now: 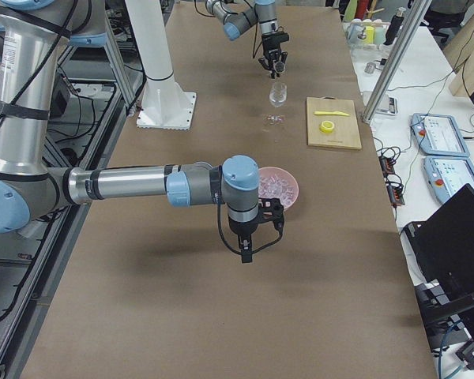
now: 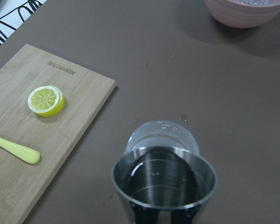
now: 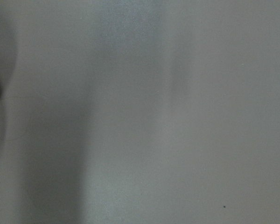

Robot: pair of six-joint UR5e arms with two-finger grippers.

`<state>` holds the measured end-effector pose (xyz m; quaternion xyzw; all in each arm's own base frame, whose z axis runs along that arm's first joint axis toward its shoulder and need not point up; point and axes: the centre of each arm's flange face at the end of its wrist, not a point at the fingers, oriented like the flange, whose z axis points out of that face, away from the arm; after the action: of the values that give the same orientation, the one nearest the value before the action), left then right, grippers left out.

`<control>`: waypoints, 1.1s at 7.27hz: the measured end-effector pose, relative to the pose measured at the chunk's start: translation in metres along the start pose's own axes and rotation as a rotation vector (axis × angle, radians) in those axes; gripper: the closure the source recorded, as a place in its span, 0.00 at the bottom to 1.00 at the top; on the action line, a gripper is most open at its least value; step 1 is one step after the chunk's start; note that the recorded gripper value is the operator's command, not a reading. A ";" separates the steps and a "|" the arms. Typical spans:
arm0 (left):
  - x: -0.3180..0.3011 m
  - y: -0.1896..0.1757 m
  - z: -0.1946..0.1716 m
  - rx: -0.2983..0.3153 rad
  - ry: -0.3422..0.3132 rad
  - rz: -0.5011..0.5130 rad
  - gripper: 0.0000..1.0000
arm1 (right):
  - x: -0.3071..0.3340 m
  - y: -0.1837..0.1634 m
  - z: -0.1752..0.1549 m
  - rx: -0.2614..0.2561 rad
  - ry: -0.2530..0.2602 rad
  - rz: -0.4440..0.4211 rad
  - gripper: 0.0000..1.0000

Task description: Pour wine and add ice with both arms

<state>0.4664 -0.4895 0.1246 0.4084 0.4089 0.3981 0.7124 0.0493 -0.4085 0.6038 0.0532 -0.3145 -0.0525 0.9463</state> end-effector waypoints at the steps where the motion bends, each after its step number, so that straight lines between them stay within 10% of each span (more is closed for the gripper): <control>1: 0.001 -0.005 0.001 -0.025 -0.020 0.011 1.00 | 0.000 0.000 0.000 0.000 0.000 0.000 0.00; 8: 0.025 -0.022 0.020 -0.188 -0.126 0.130 1.00 | 0.002 0.000 0.003 -0.006 -0.002 0.004 0.00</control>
<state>0.4980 -0.4798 0.1050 0.3895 0.2968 0.4535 0.7446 0.0491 -0.4086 0.6073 0.0498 -0.3152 -0.0514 0.9463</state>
